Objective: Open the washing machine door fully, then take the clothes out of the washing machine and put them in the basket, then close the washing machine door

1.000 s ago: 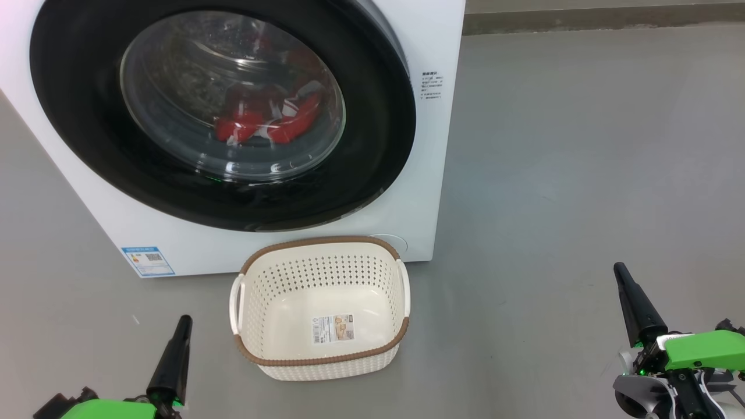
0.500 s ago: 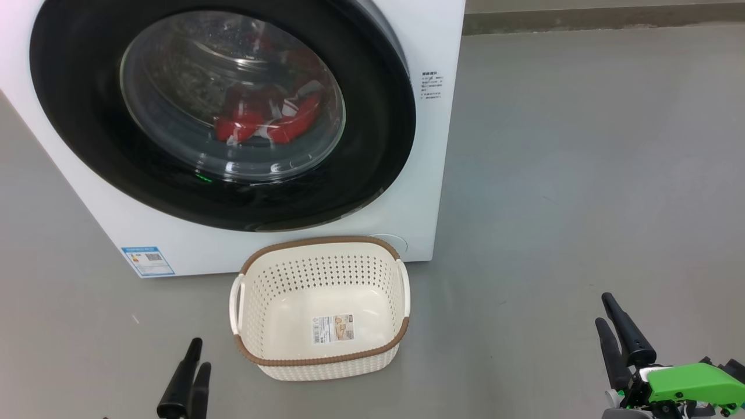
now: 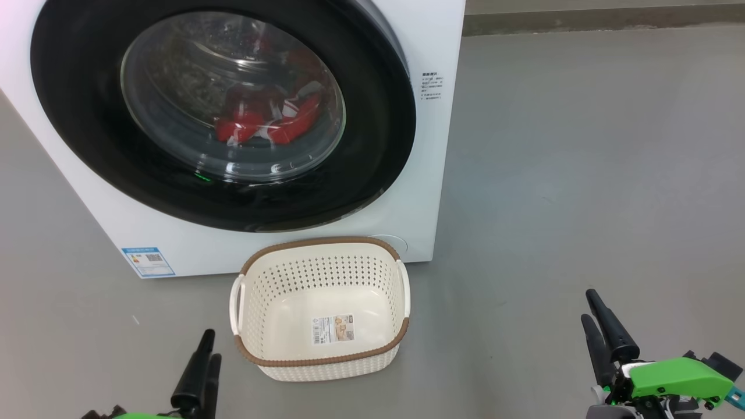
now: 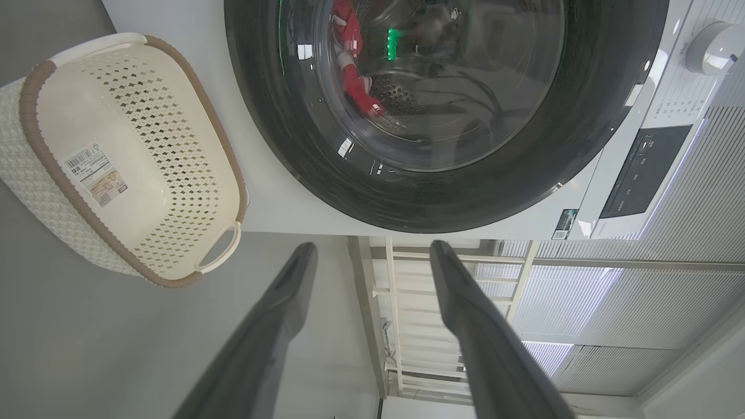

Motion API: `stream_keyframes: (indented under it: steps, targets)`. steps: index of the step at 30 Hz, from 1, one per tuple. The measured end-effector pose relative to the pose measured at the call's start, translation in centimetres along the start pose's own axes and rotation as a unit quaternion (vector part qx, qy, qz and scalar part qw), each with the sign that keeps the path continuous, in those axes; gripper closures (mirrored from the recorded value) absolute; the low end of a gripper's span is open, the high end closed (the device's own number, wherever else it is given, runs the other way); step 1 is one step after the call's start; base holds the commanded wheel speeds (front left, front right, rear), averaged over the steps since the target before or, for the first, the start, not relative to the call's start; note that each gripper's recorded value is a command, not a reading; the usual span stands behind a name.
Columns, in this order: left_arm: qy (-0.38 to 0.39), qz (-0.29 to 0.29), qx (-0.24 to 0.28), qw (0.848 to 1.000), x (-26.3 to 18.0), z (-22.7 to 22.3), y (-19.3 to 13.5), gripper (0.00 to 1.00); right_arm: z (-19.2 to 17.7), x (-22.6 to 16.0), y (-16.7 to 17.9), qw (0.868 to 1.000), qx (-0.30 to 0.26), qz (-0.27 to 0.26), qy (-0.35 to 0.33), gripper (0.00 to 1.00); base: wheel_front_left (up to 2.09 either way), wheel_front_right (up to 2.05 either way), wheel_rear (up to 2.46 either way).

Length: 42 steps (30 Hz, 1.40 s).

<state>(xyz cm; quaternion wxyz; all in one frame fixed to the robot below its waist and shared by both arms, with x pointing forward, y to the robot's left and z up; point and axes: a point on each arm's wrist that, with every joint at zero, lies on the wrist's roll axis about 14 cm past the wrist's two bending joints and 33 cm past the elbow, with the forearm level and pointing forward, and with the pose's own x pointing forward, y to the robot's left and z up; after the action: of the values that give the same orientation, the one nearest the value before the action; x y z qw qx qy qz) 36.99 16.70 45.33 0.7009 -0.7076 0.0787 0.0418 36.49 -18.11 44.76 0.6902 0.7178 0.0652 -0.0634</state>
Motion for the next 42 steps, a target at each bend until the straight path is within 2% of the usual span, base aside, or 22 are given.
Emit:
stream_keyframes:
  steps: [12,21,35,42]
  targets:
    - [0.006,0.0,0.067,0.998,0.7,-0.7,-0.6,0.0,-0.6,0.8,0.6,0.998,-0.059,0.004,0.004,0.0,0.0,0.0,0.0]
    - [0.004,0.0,0.128,0.992,1.0,-0.7,-0.9,0.0,-0.5,1.4,1.0,0.992,-0.124,0.006,-0.001,0.0,0.0,0.0,0.0]
    - [0.0,0.001,0.238,0.971,1.5,-0.9,-1.4,0.0,-0.5,2.0,1.9,0.974,-0.227,0.018,-0.007,0.0,0.0,0.0,0.0]
    - [-0.003,0.002,0.295,0.955,2.0,-1.1,-1.8,0.0,-0.5,2.3,2.6,0.959,-0.282,0.027,-0.011,0.0,0.0,0.0,0.0]
